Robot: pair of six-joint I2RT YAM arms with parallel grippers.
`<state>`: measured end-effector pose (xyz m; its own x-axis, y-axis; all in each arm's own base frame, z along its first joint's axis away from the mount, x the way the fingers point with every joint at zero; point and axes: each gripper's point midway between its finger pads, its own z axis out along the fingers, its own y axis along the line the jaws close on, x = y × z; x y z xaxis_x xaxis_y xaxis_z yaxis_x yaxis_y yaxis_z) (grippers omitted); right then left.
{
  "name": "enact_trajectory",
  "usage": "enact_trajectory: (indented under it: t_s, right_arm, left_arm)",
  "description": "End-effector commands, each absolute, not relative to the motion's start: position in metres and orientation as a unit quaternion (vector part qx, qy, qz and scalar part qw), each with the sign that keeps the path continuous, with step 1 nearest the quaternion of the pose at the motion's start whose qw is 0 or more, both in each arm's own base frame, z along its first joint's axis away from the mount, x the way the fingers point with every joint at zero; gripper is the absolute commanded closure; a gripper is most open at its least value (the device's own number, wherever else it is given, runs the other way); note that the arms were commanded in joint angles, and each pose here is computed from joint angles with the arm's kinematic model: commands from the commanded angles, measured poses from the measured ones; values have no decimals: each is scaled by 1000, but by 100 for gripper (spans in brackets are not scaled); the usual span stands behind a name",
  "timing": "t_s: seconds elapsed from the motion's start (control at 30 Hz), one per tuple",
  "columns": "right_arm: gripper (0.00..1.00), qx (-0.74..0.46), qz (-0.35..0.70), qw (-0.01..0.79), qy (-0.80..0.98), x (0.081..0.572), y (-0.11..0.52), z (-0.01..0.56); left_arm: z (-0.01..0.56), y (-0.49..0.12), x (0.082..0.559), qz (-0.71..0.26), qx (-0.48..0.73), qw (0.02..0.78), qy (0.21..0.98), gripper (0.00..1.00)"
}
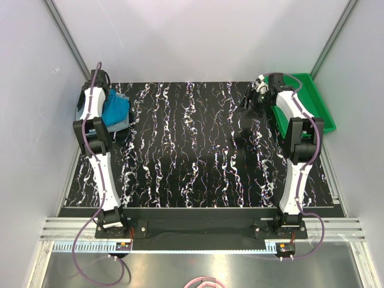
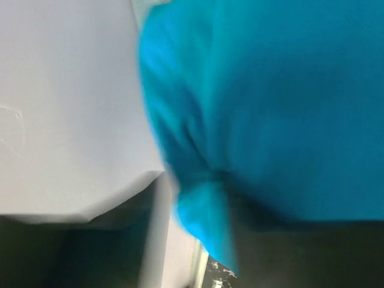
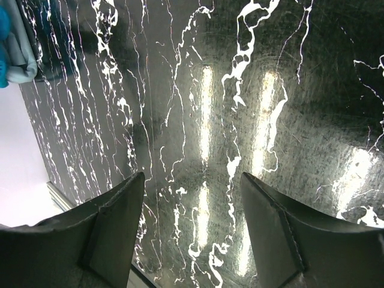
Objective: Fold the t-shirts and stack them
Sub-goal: Neatly place the folded tshirt to the corner
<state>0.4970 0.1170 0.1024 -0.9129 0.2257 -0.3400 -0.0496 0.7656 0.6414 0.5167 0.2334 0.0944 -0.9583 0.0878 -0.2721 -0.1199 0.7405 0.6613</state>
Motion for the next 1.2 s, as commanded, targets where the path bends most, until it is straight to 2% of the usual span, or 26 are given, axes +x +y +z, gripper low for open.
enact_trajectory:
  t_s: [0.0,0.07,0.13,0.27,0.3,0.47,0.6,0.8,1.17]
  right_arm:
    - [27,22,331,257,908,501,115,142]
    - [26,21,321,266,909,503,112,145]
    - [25,13,309,279,909,503,108,153]
    - [19,1,273,313,910,505,96,172]
    - [17,3,256,321,912,506,92,174]
    - [0,25,158,367,916,510,57,194]
    - [0,55,110,385,915,506,38,200]
    - [0,112,80,390,910,495,24,199]
    - [0,130,45,422,896,494,9,218]
  left_arm:
    - [120,244,524,418,-35,166,892,22]
    - [137,236,528,418,-44,188,888,7]
    - [167,217,533,415,-49,222,881,2]
    - [228,145,546,370,-30,313,874,1]
    - [249,106,548,340,-10,347,874,1]
    - [257,-52,539,169,89,399,897,1]
    - [246,-118,528,89,124,397,905,1]
    - [265,-158,519,-39,135,412,900,1]
    - [282,-152,517,-23,129,430,893,1]
